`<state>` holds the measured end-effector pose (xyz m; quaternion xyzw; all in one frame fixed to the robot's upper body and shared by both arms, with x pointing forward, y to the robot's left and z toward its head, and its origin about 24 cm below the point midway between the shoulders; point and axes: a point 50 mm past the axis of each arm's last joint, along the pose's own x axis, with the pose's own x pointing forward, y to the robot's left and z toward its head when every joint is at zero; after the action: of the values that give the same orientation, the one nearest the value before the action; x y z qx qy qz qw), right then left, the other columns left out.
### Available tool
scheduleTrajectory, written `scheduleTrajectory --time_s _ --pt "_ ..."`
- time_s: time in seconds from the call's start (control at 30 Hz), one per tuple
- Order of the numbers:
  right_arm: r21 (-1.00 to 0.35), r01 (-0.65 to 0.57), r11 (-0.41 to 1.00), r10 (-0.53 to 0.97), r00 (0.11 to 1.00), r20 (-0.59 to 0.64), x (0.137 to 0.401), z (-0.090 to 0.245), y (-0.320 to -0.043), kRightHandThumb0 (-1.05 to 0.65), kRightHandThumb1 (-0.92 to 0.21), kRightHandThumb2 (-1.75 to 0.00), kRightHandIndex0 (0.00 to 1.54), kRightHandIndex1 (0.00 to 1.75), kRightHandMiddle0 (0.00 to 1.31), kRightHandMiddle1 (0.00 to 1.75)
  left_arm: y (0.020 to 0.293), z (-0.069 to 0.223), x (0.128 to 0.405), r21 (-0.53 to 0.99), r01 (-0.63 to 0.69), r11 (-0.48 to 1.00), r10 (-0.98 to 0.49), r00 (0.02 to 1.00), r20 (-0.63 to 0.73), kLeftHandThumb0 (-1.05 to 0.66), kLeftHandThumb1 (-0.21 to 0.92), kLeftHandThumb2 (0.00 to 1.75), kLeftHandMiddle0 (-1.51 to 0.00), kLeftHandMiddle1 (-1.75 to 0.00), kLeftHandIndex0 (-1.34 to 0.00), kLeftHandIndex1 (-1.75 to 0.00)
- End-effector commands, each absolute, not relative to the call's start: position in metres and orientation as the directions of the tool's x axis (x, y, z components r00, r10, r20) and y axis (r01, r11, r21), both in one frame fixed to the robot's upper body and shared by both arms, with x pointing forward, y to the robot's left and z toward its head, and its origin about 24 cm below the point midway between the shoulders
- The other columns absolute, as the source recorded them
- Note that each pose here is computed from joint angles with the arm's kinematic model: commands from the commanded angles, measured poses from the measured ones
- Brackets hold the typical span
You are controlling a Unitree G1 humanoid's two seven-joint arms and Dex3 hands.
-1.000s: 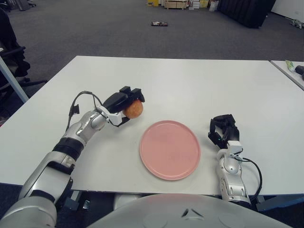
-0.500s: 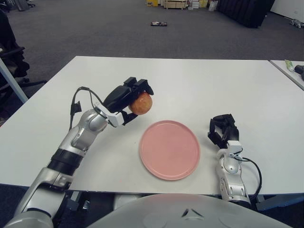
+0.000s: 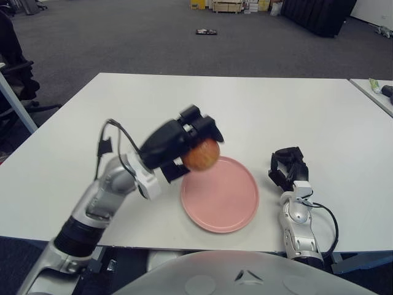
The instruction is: Put the apple into the plate.
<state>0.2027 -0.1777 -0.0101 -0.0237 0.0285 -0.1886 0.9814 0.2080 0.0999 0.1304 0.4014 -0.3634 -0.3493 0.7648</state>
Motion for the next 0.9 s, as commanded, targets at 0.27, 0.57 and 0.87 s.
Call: scheduleTrajectory --time_s 0.27,0.57,0.87 --pt "-0.061 0.370 0.927 -0.375 0.921 -0.106 0.200 -0.020 -0.179 -0.38 -0.71 -0.83 0.55 1.26 0.32 1.75 0.068 0.101 0.205 0.956 0.182 0.229 -0.946 0.274 0.175 0.00 0.01 1.66 -0.87 -1.70 -0.60 -1.75" --pt "-0.065 0.390 0.918 -0.395 0.912 -0.110 0.200 -0.018 -0.179 -0.37 -0.72 -0.81 0.55 1.28 0.31 1.75 0.062 0.074 0.209 0.959 0.229 0.166 -0.965 0.236 0.111 0.00 0.04 1.63 -0.85 -1.71 -0.57 -1.75" --pt "-0.076 0.376 0.923 -0.383 0.918 -0.103 0.199 -0.017 -0.178 -0.38 -0.71 -0.83 0.56 1.29 0.32 1.75 0.058 0.060 0.216 0.974 0.196 0.117 -0.969 0.235 0.069 0.00 0.05 1.62 -0.83 -1.71 -0.56 -1.75"
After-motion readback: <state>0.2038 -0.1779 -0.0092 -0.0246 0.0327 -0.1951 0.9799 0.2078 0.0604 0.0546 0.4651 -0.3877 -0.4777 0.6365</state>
